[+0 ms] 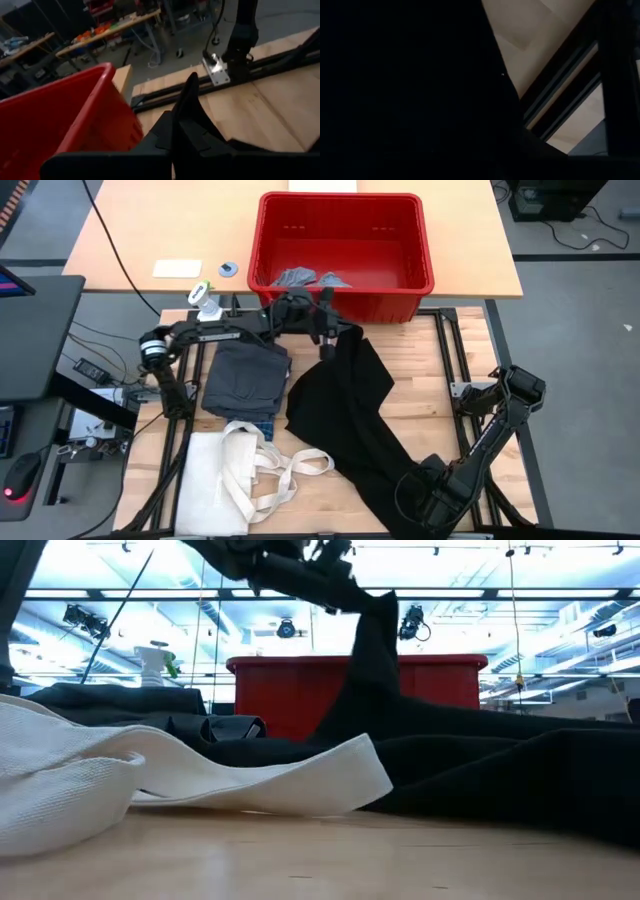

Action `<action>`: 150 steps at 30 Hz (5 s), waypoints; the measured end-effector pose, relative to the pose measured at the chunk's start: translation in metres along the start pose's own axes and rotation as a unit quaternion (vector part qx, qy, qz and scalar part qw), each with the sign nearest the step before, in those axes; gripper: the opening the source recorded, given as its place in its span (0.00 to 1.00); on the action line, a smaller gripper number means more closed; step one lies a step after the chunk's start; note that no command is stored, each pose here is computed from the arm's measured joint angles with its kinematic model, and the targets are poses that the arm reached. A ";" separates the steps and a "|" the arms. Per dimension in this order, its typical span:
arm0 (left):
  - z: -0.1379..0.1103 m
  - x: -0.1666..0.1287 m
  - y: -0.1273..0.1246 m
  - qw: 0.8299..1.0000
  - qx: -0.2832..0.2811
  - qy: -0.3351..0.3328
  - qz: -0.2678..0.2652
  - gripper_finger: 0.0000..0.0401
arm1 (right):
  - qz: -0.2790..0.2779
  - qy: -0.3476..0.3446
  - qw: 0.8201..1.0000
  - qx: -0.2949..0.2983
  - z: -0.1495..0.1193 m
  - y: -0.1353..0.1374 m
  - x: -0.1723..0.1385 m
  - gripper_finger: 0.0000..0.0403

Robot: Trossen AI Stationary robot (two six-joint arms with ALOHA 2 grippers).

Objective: Fold Laundry from Bin
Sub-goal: Fold the black shirt

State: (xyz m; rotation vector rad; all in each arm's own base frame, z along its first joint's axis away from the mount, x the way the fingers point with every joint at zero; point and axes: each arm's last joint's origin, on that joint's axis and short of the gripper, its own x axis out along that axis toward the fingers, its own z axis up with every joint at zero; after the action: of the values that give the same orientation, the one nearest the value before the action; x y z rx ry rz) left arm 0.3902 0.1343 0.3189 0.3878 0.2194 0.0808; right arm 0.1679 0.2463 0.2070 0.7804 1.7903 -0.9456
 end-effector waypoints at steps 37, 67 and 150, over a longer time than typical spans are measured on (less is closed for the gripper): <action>0.060 -0.081 -0.109 0.985 -0.044 0.034 -0.162 0.77 | 0.085 -0.230 0.968 -0.049 0.010 0.004 -0.003 0.39; -0.116 -0.133 -0.206 0.961 -0.057 0.267 0.041 0.71 | 0.247 -0.640 0.692 -0.224 0.080 0.088 -0.085 0.39; -0.037 -0.167 -0.179 0.947 -0.112 0.293 0.071 0.04 | 0.074 -0.202 0.929 -0.299 0.063 0.053 0.037 0.37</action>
State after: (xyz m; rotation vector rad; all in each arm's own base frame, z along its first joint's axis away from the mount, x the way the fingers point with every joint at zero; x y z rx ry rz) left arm 0.2262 -0.0373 0.2493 0.1413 0.7649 0.3621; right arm 0.2262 0.2227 0.1421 0.2934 1.5011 -0.3768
